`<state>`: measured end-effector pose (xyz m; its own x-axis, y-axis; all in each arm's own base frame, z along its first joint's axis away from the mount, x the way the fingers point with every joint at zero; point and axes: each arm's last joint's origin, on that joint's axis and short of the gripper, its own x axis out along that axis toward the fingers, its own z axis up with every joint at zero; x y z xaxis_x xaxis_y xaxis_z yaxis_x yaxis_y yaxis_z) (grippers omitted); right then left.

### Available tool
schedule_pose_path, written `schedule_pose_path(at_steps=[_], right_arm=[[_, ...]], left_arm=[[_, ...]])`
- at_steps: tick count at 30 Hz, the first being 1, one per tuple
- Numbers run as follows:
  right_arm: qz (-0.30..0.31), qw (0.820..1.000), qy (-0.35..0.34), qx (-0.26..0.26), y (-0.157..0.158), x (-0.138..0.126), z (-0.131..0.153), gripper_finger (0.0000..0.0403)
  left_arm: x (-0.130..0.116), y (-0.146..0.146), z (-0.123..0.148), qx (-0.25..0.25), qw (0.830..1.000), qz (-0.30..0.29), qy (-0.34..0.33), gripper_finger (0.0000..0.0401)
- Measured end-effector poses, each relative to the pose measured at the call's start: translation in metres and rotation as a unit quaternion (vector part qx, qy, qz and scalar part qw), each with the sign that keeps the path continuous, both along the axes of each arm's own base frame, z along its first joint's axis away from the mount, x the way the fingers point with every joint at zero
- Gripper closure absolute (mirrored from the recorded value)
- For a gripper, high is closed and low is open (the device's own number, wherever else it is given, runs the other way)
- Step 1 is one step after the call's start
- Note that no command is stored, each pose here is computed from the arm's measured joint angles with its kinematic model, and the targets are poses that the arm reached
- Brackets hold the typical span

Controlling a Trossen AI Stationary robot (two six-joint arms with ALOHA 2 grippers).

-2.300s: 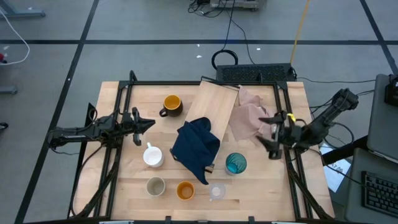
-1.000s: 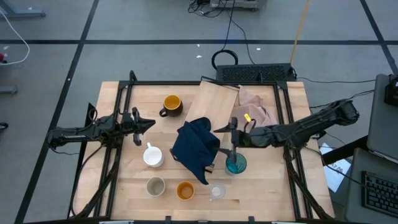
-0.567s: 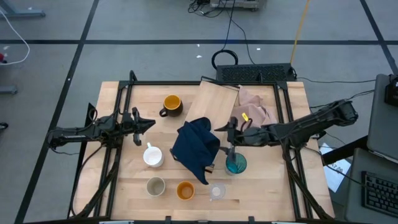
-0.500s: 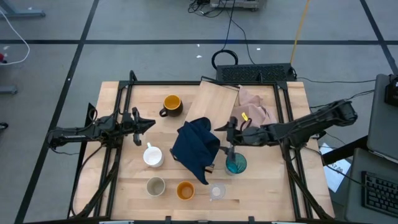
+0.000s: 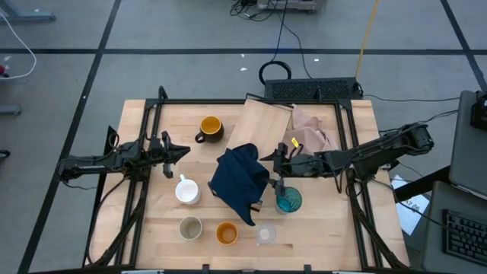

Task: Stack small to large cups/mugs on shelf
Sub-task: Remove the dark blue table napkin from the shelf

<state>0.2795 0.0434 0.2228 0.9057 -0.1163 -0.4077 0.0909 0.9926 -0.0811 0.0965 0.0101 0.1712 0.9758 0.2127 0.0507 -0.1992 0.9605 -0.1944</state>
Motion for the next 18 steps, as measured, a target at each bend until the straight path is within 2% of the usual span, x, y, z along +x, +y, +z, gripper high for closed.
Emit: schedule_pose_path(at_steps=[4, 8, 18], right_arm=[[-0.001, 1.000, -0.001, 0.002, 0.0001, 0.0002, 0.0002, 0.0118], [-0.001, 1.000, -0.017, 0.006, 0.0004, 0.0013, 0.0029, 0.0167], [0.002, 1.000, -0.028, 0.000, 0.0005, 0.0022, 0.0052, 0.0344]], left_arm=[[0.0000, 0.0000, 0.0000, 0.000, 1.000, 0.000, 0.000, 0.0364], [0.0000, 0.0000, 0.0000, 0.000, 1.000, 0.000, 0.000, 0.0364], [0.0000, 0.0000, -0.0003, 0.000, 1.000, 0.000, 0.002, 0.0364]])
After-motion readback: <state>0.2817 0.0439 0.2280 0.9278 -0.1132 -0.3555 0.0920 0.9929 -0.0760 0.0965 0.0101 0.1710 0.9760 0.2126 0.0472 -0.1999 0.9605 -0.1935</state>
